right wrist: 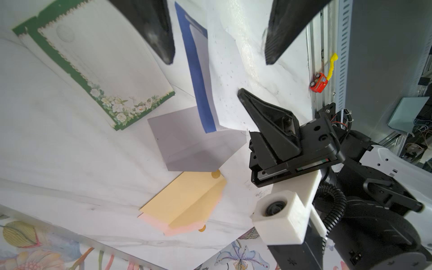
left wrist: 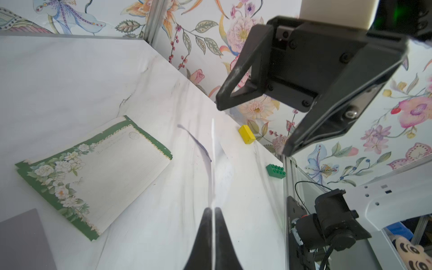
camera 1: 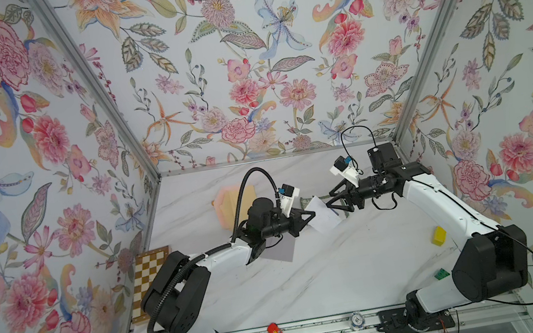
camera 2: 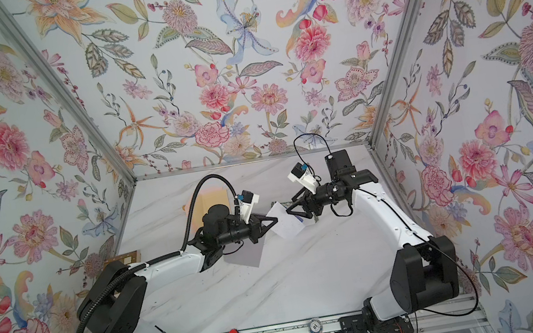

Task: Fold the letter paper in half and place it into the envelope
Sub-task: Pick up the letter paper from the center of the board.

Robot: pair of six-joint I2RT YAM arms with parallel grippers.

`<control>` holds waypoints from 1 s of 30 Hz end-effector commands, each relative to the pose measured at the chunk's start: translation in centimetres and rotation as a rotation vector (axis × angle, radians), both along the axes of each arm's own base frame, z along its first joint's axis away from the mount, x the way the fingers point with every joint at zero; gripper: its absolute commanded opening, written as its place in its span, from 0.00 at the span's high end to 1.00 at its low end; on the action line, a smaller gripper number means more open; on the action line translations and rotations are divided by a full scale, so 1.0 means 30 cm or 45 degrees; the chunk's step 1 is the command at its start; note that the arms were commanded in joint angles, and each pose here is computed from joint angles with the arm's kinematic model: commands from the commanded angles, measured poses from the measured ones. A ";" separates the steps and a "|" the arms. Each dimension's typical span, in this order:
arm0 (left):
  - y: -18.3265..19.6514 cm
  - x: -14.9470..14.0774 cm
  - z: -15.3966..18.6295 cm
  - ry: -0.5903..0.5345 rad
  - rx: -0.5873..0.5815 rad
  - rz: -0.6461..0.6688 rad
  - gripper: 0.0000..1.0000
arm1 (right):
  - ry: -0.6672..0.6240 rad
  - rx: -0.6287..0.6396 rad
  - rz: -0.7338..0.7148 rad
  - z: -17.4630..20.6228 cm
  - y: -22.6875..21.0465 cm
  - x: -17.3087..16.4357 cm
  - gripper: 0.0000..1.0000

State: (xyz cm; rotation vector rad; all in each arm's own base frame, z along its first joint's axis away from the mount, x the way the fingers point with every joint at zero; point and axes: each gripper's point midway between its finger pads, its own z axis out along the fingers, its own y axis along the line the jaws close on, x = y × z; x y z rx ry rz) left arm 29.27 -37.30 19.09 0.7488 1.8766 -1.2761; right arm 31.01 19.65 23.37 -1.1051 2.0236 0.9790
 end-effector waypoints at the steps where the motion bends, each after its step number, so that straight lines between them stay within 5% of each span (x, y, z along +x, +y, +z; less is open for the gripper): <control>1: 0.012 -0.046 -0.055 -0.019 0.143 -0.123 0.98 | 0.076 -0.094 0.072 -0.054 -0.011 -0.034 0.35; 22: 0.012 -0.048 0.024 -0.106 0.109 -0.133 1.00 | 0.241 -0.215 0.224 -0.208 0.074 -0.056 0.25; 30: 0.010 -0.059 0.042 -0.108 0.064 -0.139 1.00 | 0.211 -0.164 0.297 -0.207 0.096 -0.074 0.37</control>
